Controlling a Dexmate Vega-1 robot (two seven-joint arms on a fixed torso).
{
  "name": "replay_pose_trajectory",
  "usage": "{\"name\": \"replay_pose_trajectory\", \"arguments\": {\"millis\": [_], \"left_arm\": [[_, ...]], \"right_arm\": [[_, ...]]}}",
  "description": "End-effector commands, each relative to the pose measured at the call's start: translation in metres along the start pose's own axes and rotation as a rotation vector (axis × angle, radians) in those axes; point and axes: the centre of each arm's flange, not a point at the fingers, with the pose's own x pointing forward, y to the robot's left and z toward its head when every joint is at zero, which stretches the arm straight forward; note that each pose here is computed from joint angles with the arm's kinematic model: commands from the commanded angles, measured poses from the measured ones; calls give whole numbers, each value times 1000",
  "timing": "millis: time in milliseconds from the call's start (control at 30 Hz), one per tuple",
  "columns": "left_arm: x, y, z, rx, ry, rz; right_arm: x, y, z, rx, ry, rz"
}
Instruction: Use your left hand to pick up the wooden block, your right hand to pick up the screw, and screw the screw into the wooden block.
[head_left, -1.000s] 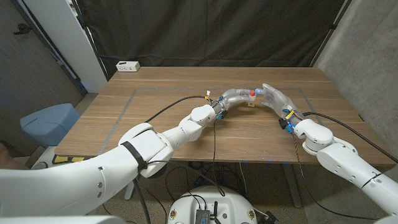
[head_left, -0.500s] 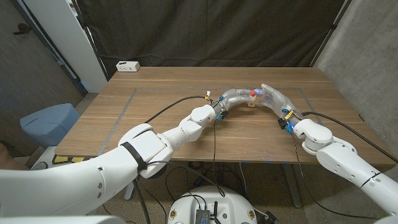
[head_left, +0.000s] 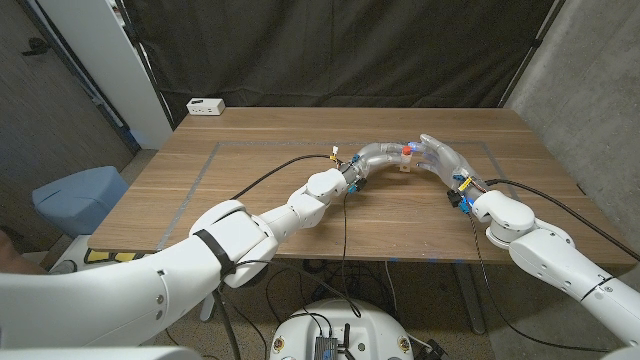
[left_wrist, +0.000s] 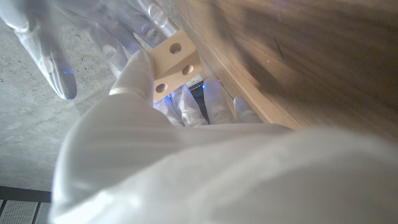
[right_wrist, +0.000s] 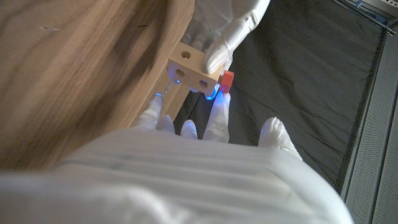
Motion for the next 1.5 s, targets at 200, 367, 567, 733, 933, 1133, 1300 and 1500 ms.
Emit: {"name": "replay_pose_trajectory", "arguments": {"millis": [200,367,567,733,933,1133,1300,1500], "left_arm": [[-1,-2,0,-2,-3,-4],[-1,-2,-1,-4,-4,-2],[-1,-2,-1,-6,-1,-3],[-1,-2,-2,-6,2,-3],[0,-2,-2,-5,6,-4],[1,-2,-2,-9,10,-4],[1,-2,-2,-9,12,-4],[1,-2,-2,-9,14,-5]], "right_arm": [[-6,0,-1,4,12,-16],[-7,0,-1,2,14,-17],[-8,0,-2,8,16,-21],[-10,0,-3,9,18,-24],[-11,0,-4,12,15,-23],[-13,1,-4,15,12,-24],[-14,1,-3,10,11,-16],[-14,3,-3,19,12,-6]]}}
